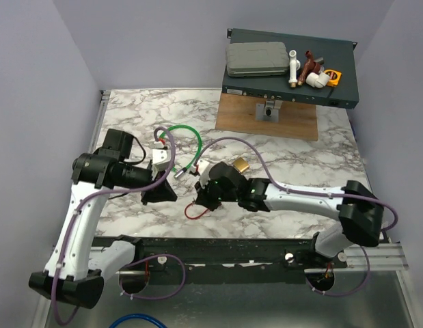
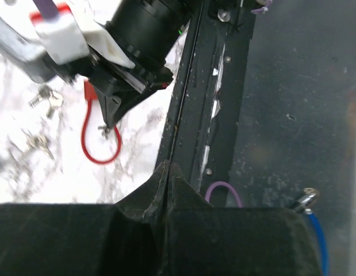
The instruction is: Unlock with the key
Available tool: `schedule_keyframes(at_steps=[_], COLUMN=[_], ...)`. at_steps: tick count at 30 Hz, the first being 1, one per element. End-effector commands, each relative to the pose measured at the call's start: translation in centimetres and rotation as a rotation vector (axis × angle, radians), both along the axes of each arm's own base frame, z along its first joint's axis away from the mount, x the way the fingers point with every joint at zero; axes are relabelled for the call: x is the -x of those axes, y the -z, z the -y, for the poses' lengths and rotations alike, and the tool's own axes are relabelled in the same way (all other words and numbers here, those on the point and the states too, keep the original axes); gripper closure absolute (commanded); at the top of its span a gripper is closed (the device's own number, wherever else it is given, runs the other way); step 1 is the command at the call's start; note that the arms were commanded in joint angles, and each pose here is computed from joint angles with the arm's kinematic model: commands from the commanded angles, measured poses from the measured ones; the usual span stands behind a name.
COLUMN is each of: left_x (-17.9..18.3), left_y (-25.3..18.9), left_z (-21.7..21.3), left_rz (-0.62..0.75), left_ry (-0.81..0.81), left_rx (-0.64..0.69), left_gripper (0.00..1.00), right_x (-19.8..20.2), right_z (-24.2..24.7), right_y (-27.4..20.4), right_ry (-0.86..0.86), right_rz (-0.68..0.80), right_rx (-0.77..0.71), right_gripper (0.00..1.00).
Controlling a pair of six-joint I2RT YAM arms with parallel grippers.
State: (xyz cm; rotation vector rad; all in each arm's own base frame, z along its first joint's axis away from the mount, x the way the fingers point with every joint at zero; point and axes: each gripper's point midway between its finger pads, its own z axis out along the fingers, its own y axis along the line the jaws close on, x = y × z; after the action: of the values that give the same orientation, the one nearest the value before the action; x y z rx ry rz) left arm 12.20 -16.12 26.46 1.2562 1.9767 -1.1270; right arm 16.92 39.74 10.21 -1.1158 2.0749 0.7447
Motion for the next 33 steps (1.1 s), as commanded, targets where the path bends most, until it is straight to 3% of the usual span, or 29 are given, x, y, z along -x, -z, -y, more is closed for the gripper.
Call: schedule_keyframes(at_steps=[1, 2, 3, 4, 5, 6, 12, 17, 30, 33], left_x=[3.6, 3.8, 3.8, 3.7, 3.7, 3.5, 3.7, 2.9, 2.7, 2.3], left_y=[-3.2, -3.2, -3.2, -3.3, -3.4, -3.4, -3.6, -3.7, -3.8, -4.3], left_z=[0.6, 0.3, 0.0, -0.3, -0.5, -0.8, -0.7, 0.0, 2.6, 3.2], left_rz=[0.292, 0.352, 0.409, 0.464, 0.506, 0.546, 0.784, 0.793, 0.396, 0.345], left_ry=[0.158, 0.170, 0.177, 0.185, 0.183, 0.180, 0.226, 0.193, 0.103, 0.088], left_rx=[0.160, 0.144, 0.124, 0.102, 0.083, 0.067, 0.085, 0.132, 0.340, 0.386], left_gripper=[1.00, 0.99, 0.88, 0.72, 0.48, 0.37, 0.02, 0.01, 0.05, 0.13], right_x=[2.6, 2.9, 3.0, 3.2, 3.2, 3.4, 4.9, 5.2, 5.7, 5.8], right_z=[-0.9, -0.8, -0.6, -0.4, -0.2, 0.0, 1.0, 1.4, 1.5, 1.3], right_y=[-5.1, -6.1, -6.9, -7.9, -8.9, -10.0, -14.9, -17.5, -24.3, -24.9], right_ry=[-0.097, -0.106, -0.109, -0.115, -0.122, -0.129, -0.224, -0.242, -0.259, -0.268], right_rz=[-0.041, -0.043, -0.040, -0.032, -0.027, -0.018, 0.016, 0.049, 0.144, 0.143], right_rx=[-0.183, -0.208, -0.227, -0.252, -0.275, -0.301, -0.384, -0.425, -0.636, -0.653], right_gripper=[0.99, 0.99, 0.99, 0.99, 0.99, 0.99, 0.99, 0.99, 0.99, 0.99])
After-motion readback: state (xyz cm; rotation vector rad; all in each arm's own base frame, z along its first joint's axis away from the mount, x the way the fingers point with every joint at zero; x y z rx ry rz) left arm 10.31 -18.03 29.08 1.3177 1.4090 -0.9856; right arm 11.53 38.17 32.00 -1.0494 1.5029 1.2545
